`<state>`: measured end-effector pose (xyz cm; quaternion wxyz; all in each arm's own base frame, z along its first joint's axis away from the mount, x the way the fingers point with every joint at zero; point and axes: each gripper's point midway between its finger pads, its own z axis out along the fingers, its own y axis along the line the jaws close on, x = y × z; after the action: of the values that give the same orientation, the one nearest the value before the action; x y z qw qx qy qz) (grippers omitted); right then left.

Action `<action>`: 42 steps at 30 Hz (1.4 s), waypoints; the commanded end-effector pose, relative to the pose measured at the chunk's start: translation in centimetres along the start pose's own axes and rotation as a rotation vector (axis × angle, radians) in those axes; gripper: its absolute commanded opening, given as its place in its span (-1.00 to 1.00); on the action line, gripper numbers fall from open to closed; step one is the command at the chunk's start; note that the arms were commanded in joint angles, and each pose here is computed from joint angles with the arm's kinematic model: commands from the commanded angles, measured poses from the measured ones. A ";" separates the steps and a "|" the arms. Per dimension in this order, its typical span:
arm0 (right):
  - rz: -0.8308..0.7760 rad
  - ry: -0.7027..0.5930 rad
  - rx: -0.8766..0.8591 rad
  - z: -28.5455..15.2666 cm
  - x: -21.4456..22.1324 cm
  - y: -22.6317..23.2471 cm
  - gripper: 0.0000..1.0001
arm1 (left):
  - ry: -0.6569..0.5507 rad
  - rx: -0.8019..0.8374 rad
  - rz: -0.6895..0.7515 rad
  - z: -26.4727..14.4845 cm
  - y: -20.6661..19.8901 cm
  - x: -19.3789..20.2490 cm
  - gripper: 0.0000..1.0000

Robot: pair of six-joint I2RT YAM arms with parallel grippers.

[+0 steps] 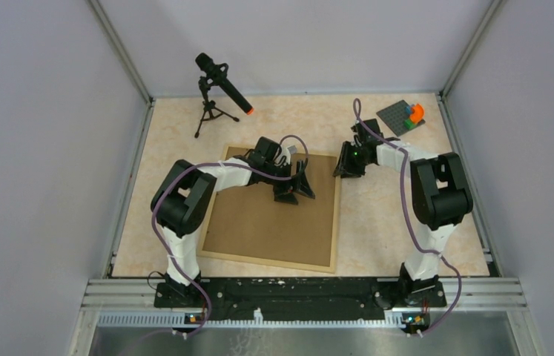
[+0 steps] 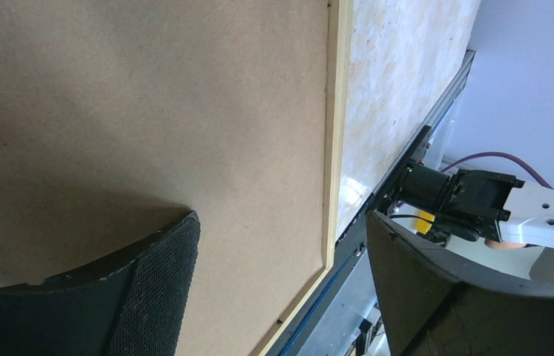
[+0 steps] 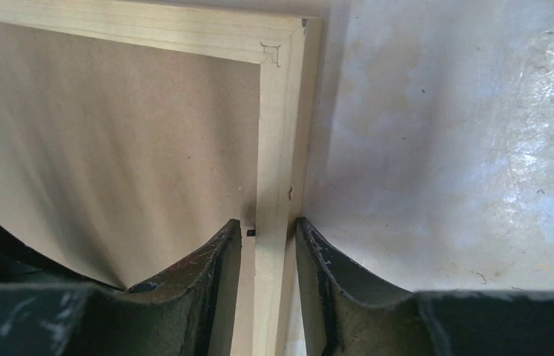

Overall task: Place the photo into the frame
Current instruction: Install the photo frame at the center of the board.

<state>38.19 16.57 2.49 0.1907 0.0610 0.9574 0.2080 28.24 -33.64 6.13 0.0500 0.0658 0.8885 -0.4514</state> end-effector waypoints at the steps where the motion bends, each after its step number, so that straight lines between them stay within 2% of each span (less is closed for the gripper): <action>1: -0.004 0.143 0.042 2.5 4.9 -2.3 -0.34 | -0.011 -0.029 0.006 -0.1 0.8 0.4 0.74; 11: -0.039 0.176 0.231 2.8 6.6 -4.6 -0.37 | -0.001 -0.026 -0.006 0.2 1.1 0.5 0.74; 18: 0.032 0.212 0.023 3.2 7.0 -2.6 -0.37 | 0.003 -0.016 -0.006 0.2 0.9 0.6 0.74; 29: -0.068 0.203 0.291 3.0 7.4 -5.1 -0.39 | 0.005 -0.003 -0.009 0.1 0.7 0.7 0.75; 38: -0.161 0.284 0.480 6.9 12.3 -4.5 -0.39 | 0.000 -0.009 -0.003 0.0 0.7 0.6 0.75; 42: -0.227 0.273 0.584 6.5 11.7 -4.8 -0.36 | -0.001 -0.016 0.001 -0.1 0.7 0.6 0.75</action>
<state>40.44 22.09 1.55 0.2451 0.0248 0.9656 0.0828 28.08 -33.67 6.12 0.0464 0.0628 0.8853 -0.4585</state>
